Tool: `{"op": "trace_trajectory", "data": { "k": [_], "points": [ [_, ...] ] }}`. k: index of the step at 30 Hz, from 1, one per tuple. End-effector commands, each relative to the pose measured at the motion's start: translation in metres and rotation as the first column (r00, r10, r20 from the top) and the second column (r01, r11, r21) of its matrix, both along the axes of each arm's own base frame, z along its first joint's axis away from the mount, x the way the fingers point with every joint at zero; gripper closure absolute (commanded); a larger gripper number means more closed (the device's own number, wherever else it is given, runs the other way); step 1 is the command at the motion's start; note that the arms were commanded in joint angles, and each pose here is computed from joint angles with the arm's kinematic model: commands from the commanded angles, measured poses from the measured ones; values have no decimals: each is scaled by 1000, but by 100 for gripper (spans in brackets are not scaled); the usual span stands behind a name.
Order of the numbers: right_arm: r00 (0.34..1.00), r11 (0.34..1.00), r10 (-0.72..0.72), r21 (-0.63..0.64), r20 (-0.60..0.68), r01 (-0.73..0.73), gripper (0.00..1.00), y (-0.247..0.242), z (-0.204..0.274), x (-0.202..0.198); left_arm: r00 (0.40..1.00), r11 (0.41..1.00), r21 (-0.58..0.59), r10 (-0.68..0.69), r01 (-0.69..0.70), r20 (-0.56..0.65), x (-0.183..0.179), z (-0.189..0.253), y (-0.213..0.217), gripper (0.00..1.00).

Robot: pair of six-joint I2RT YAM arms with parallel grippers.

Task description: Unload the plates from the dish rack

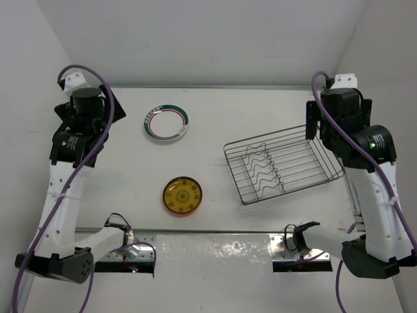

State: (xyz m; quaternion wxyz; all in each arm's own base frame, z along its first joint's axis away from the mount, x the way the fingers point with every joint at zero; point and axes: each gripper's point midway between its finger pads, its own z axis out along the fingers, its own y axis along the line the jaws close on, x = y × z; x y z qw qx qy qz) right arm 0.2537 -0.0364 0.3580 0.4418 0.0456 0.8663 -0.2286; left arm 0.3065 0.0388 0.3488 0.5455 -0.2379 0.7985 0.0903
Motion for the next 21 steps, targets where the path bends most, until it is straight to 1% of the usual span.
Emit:
{"op": "trace_trajectory", "data": {
  "k": [1, 2, 3, 5, 14, 21],
  "points": [
    [994, 999, -48, 14, 97, 47, 1, -11, 29, -15, 983, 984, 18, 174, -176, 60, -22, 12, 26, 0],
    [994, 999, -49, 15, 96, 48, 1, -11, 29, -16, 978, 979, 24, 202, -203, 47, -27, 7, 30, 0],
    [993, 998, -60, 19, 102, 59, 1, -12, 30, -17, 965, 966, 24, 254, -256, 62, -33, 8, 37, 0],
    [993, 998, -66, 22, 100, 65, 1, -13, 30, -19, 957, 958, 27, 284, -287, 63, -38, 7, 42, 0],
    [991, 997, -77, 25, 112, 75, 1, -15, 31, -23, 960, 960, 41, 277, -278, 44, -32, 2, 39, 0],
    [990, 998, -58, 38, 125, 53, 1, -11, 32, -18, 963, 962, 45, 267, -269, 39, -27, 2, 37, 0]
  ]
}}
